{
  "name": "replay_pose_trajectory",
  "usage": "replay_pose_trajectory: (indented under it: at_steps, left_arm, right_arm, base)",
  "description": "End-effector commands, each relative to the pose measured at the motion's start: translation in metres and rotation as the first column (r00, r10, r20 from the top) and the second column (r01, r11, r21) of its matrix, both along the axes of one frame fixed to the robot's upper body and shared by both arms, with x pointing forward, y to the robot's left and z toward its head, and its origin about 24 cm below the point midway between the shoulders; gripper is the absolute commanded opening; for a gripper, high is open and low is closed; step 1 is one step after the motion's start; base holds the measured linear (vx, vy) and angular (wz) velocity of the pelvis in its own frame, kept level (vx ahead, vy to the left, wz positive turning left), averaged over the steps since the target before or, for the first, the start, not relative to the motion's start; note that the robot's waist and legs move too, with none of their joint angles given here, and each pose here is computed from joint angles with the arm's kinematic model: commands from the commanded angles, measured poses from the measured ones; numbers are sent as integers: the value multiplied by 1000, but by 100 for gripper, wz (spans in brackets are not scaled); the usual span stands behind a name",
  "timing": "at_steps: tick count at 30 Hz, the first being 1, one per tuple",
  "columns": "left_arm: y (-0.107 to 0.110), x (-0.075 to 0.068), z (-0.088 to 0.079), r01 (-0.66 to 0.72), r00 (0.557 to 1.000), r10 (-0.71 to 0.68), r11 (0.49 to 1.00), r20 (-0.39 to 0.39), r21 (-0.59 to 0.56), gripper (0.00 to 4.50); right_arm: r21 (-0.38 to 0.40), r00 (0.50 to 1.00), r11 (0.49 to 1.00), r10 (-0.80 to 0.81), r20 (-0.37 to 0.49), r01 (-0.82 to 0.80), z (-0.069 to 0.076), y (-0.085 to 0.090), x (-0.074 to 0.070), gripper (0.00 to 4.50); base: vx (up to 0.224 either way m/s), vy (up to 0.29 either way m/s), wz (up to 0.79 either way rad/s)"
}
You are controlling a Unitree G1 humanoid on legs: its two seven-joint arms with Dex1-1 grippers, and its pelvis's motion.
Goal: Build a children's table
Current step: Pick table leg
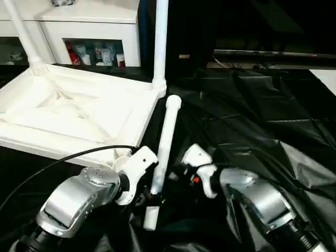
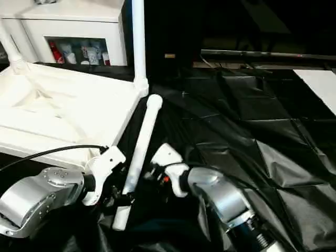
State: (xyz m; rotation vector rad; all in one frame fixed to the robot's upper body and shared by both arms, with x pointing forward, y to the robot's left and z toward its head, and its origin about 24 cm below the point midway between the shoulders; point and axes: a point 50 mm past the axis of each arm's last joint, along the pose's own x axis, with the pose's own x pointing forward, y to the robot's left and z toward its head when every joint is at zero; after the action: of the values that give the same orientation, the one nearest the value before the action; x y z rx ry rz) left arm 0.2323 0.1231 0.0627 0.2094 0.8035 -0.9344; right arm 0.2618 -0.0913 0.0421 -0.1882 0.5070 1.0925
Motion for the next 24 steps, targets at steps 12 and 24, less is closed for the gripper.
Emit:
replay_pose_trajectory:
  at_steps: [12,24]
  left_arm:
    - [13,-6,-9,45,999,-45,995,0,93,332]
    - [14,-7,-5,209,970,-218,974,105,91,244]
  right_arm:
    - [53,946,958,-286,151,281,41,-66,25,362]
    - [123,900,923,-383,207,365,54,-94,16,362]
  base:
    - [0,0,0]
    - [0,0,0]
